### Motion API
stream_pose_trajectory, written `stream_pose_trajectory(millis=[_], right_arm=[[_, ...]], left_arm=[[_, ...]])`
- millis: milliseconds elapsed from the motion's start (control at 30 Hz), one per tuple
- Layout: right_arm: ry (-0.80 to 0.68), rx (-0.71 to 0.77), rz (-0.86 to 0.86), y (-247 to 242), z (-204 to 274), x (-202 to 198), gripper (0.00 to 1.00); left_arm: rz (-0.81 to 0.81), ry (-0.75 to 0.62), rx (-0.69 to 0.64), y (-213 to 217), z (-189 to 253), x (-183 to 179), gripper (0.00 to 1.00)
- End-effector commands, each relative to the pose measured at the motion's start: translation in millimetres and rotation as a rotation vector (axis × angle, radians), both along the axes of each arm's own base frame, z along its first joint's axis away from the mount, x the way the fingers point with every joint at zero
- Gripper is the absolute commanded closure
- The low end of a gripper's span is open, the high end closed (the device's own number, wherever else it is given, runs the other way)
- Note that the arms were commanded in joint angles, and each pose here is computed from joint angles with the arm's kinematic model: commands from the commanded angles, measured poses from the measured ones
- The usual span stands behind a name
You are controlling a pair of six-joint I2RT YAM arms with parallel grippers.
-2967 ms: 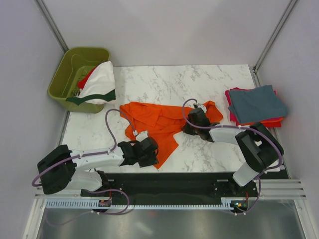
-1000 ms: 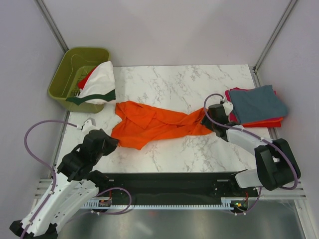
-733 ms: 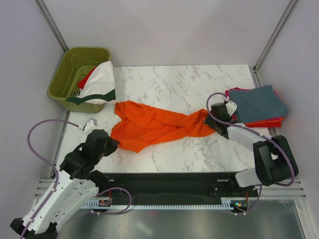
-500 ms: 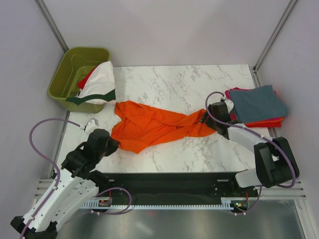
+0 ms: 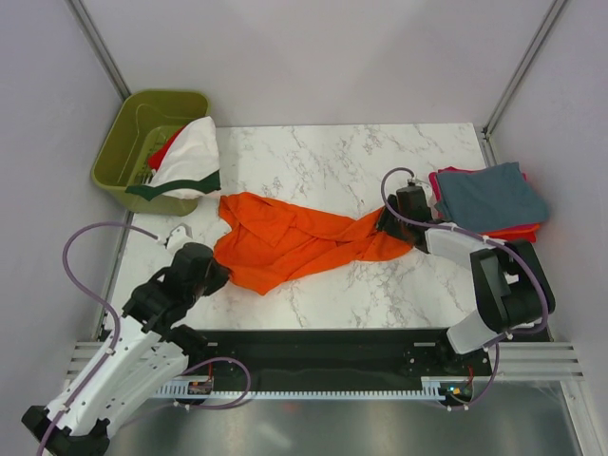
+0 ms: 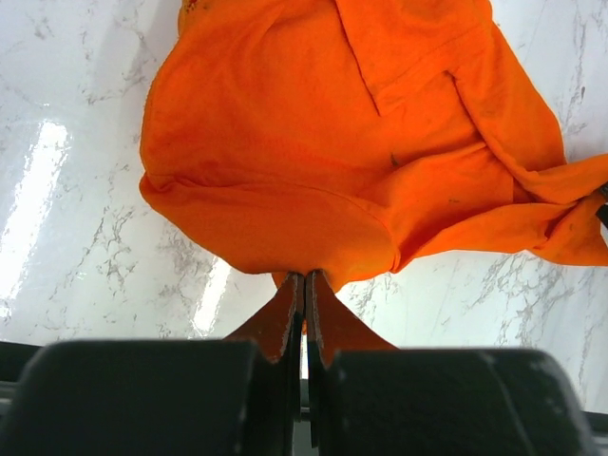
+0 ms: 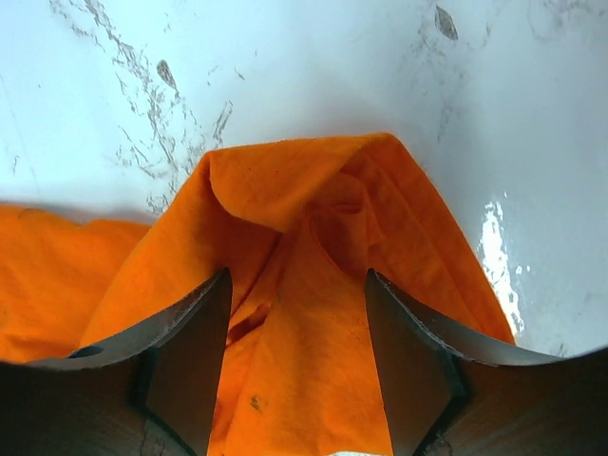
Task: Fold and stack the t-shirts
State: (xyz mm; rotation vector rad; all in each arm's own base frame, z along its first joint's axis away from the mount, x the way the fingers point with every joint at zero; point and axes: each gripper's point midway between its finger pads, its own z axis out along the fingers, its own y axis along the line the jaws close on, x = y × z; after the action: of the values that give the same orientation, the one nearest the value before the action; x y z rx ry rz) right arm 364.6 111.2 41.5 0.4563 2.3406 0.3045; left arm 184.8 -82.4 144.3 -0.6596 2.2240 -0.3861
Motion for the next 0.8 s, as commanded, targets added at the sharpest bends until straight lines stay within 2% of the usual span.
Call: stream_pose_trajectory(millis=[0,33,100,167,233,300,333,367,500,600,633,767], right_arm=[[-0.063,-0.021,-0.017,-1,18,22,0.33],[-0.066,-0.021,-0.016,0,19,26,0.33],[-0.061,-0.028,-0.008,2,17,31,0.41],[-0.056,-0.028,-0.007,6,15,42,0.68],[-0.024,-0.026,-0.004,9,7,45,0.9],[-0.035,-0.032,-0.025,7,9,55,0.92],[-0.048,-0.033,-0.034,9,12,66,1.0],[-0.058,-0.036,-0.04,9,15,74,1.0],[-0.088,-0.019,-0.077,13,34,109,1.0],[-0.162,0.032,-0.072,22,79,141,1.0],[-0.177,0.038,-0.072,22,91,144,1.0],[-0.236,0.059,-0.077,14,133,134,1.0]], left_arm=[[-0.011,-0.021,0.005,-5,-2,11,0.98],[-0.015,-0.023,-0.001,-7,-2,13,0.98],[-0.022,-0.015,-0.003,-10,-10,15,0.98],[-0.031,-0.004,-0.009,-17,-22,21,0.98],[-0.029,0.006,-0.012,-25,-32,33,0.98],[-0.022,0.027,-0.019,-30,-40,43,0.98],[-0.008,-0.008,-0.047,-34,-34,58,0.98],[-0.014,0.041,-0.042,-39,-47,64,0.98],[0.017,0.056,-0.063,-41,-45,106,0.98],[0.039,0.015,-0.074,-34,-18,139,0.98],[0.061,-0.029,-0.089,-27,4,154,0.98],[0.071,-0.149,-0.083,-12,60,160,0.98]])
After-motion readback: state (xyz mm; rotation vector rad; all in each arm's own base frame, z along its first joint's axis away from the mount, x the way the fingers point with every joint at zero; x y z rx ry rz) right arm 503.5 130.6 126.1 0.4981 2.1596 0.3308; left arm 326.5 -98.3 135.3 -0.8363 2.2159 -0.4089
